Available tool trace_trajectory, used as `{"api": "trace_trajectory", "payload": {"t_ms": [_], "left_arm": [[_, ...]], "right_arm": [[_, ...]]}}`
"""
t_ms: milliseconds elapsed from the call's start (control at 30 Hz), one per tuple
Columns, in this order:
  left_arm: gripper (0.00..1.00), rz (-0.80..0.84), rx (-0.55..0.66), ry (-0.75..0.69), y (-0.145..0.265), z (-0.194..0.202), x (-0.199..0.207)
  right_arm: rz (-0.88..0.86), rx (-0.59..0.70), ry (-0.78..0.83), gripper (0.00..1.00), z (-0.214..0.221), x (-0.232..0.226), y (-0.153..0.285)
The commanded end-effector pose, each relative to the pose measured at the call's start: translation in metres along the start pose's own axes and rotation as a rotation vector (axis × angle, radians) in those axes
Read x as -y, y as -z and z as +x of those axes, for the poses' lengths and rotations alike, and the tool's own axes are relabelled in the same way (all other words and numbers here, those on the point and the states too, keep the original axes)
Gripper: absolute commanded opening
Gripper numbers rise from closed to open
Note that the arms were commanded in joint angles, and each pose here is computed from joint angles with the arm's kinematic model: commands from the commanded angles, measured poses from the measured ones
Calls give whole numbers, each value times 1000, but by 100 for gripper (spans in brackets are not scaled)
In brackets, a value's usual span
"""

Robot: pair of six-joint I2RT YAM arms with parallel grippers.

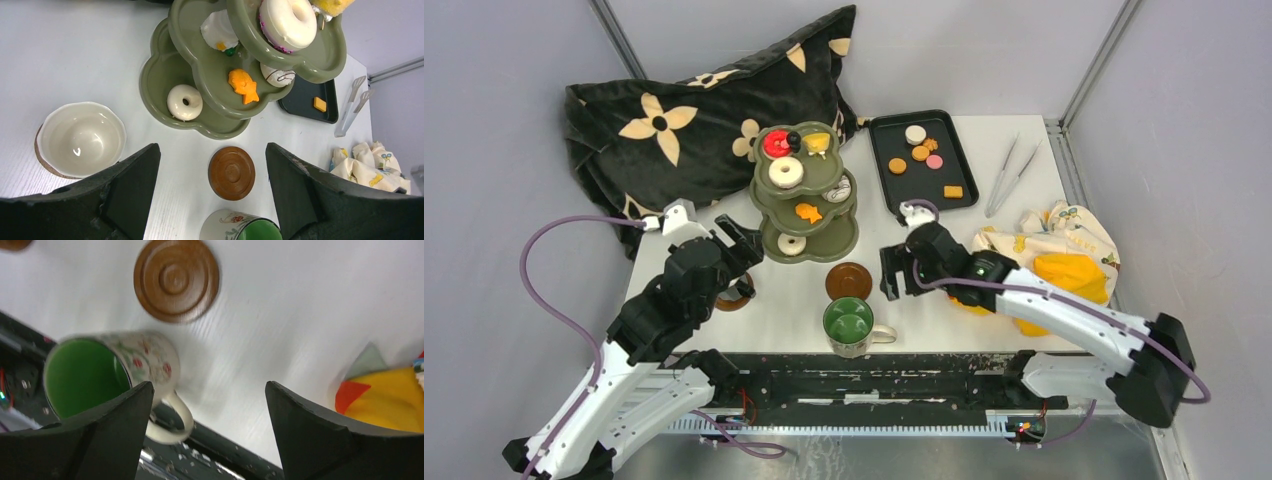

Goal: Serve the afternoon tea

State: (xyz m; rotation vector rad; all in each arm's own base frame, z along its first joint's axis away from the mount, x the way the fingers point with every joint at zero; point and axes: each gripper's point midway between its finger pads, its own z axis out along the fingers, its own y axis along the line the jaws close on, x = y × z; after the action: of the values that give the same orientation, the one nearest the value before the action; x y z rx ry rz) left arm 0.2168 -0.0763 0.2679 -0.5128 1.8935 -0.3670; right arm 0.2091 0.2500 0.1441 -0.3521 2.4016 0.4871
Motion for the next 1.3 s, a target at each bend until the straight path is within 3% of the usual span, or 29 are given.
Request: {"api": "trace_trajectory", "payload": {"t_ms": [0,133,200,400,600,767,967,1133,1267], "left_arm": [[85,18,28,-30,2,-8,2],[86,25,45,-78,5,-16,3],[86,39,52,-92,8,-20,5],[87,56,52,-100,16,-19,-1],[88,64,53,-71,22,-12,-11],[88,54,35,-52,23,-2,-21],[90,87,15,-50,25,2,-15],[90,89,18,-58,24,1,-15],[91,91,11,-60,24,0,-13]], "right_arm": [[-146,-93,157,90,45,1,20],[-336,-125,186,90,74,-18,22],[-388,-121,174,95,85,-23,17],[-357,-204,272,100,108,-18,8],[-313,-206,428,100,108,-19,-5],[-327,-234,528,93,110,-32,-19],[-375,-224,586,93,116,-50,-19],[-375,-237,640,81,121,-54,-22],[-358,-177,652,72,114,-60,-20]]}}
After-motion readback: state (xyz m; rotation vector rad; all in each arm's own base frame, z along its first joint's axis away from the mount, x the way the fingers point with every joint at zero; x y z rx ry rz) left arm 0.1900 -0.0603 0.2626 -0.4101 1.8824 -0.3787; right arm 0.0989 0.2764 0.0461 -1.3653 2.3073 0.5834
